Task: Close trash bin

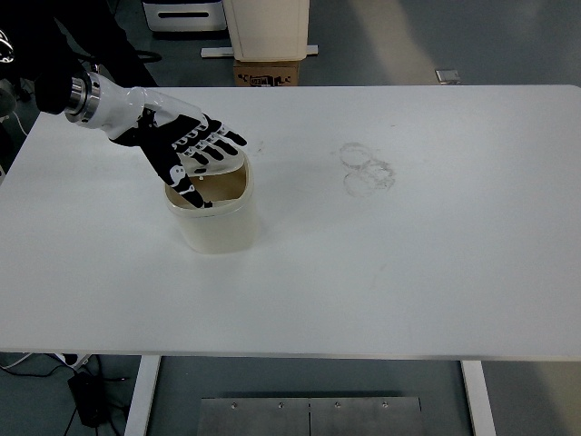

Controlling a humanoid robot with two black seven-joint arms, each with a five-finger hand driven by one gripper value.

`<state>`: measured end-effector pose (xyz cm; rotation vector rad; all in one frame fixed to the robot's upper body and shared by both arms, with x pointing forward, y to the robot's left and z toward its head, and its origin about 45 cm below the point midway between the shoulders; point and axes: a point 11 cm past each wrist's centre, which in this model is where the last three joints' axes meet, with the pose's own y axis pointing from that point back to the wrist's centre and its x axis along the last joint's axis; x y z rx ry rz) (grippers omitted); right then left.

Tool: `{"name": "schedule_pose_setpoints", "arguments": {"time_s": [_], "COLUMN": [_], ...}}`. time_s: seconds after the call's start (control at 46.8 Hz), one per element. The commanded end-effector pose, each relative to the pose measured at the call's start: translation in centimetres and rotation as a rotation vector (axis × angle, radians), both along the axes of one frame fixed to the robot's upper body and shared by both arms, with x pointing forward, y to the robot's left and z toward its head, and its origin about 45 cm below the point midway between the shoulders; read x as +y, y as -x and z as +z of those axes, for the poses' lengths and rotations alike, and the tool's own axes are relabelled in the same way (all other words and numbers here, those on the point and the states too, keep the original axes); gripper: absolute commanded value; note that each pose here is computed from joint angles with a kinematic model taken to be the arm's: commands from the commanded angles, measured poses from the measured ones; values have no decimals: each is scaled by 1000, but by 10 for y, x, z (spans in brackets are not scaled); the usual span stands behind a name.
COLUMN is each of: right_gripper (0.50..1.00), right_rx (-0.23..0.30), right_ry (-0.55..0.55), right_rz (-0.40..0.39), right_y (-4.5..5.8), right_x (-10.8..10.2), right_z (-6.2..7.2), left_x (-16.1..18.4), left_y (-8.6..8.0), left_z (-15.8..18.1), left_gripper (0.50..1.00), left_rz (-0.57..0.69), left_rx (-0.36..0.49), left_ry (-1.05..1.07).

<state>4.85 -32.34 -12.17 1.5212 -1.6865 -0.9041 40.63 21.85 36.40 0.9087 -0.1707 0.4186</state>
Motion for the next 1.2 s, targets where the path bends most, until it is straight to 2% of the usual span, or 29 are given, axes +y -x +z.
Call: {"name": "schedule_pose_setpoints", "arguments": {"time_s": [0.0, 0.62, 0.983, 1.09, 1.175], "right_gripper": [991, 991, 991, 991, 991], "right_rx": [0, 0, 0, 0, 0], "right_ry": [0, 0, 0, 0, 0], "right_rz": [0, 0, 0, 0, 0], "right_y": [0, 0, 0, 0, 0], "right_x": [0, 0, 0, 0, 0], "right_z": [0, 0, 0, 0, 0], "left_x": [1, 7, 9, 11, 9], "left_y": [0, 9, 10, 7, 2], "left_z": [-2, -26, -30, -23, -2], "left_gripper": [1000, 1000, 1000, 1000, 1000], "left_rz": [2, 15, 20, 30, 28], "left_rx": [4, 64, 71, 51, 2], "left_ry": [-1, 0, 1, 9, 18]}}
